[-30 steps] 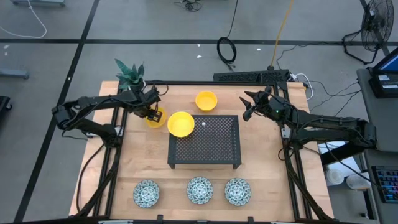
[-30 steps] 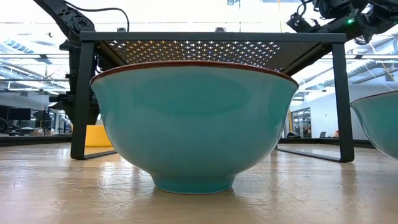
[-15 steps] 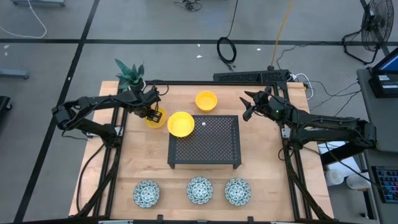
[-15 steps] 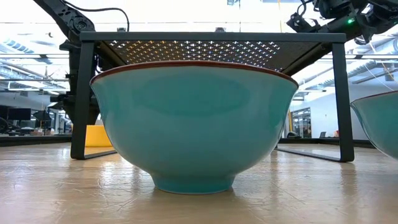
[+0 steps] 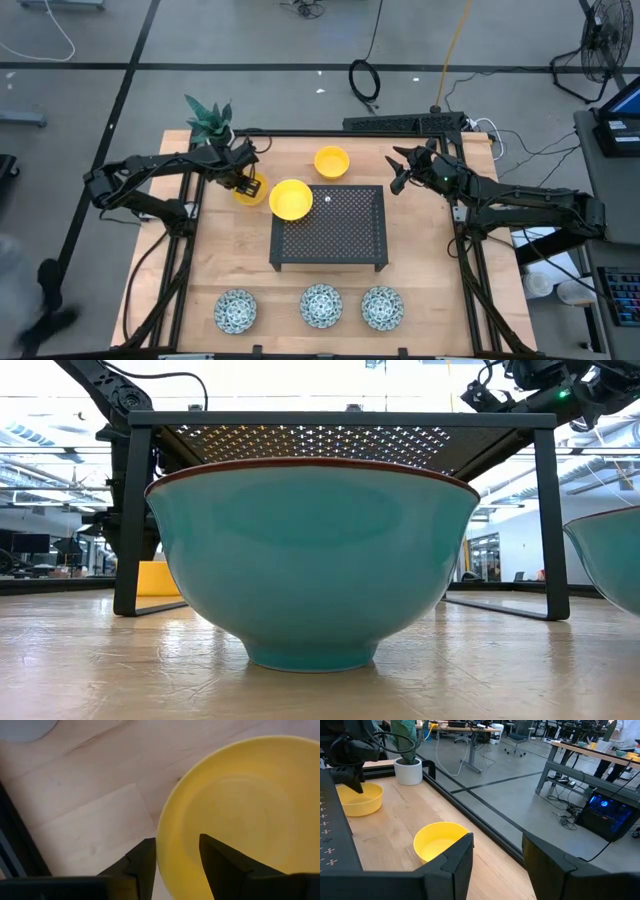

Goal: Pick & Place Mini bowls
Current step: Stack the left yellow bowl on top of the yellow bowl on the shelf

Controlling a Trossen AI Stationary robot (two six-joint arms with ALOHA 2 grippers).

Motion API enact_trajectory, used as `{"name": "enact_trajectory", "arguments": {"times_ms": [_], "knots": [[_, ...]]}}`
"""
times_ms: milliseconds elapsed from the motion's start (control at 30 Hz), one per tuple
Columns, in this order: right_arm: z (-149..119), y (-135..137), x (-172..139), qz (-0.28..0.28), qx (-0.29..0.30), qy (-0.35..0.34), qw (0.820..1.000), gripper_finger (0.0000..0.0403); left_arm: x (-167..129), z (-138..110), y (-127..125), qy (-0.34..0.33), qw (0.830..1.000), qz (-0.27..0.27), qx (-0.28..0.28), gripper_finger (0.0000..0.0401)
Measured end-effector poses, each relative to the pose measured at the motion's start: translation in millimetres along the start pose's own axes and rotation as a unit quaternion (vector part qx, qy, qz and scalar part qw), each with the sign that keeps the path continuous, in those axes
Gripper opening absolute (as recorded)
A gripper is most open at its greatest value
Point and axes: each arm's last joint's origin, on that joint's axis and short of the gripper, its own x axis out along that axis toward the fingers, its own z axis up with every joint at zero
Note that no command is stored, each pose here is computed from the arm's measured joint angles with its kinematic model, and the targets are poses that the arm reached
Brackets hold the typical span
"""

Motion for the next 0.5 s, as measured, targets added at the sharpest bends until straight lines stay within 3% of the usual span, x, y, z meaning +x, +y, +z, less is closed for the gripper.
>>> {"name": "enact_trajectory", "arguments": {"times_ms": [500], "knots": [[0.0,0.0,0.0,0.000,0.000,0.000,1.000,0.0155,0.0,0.8,-0.5,-0.004,1.000,-0.003,0.007,0.0152]]}}
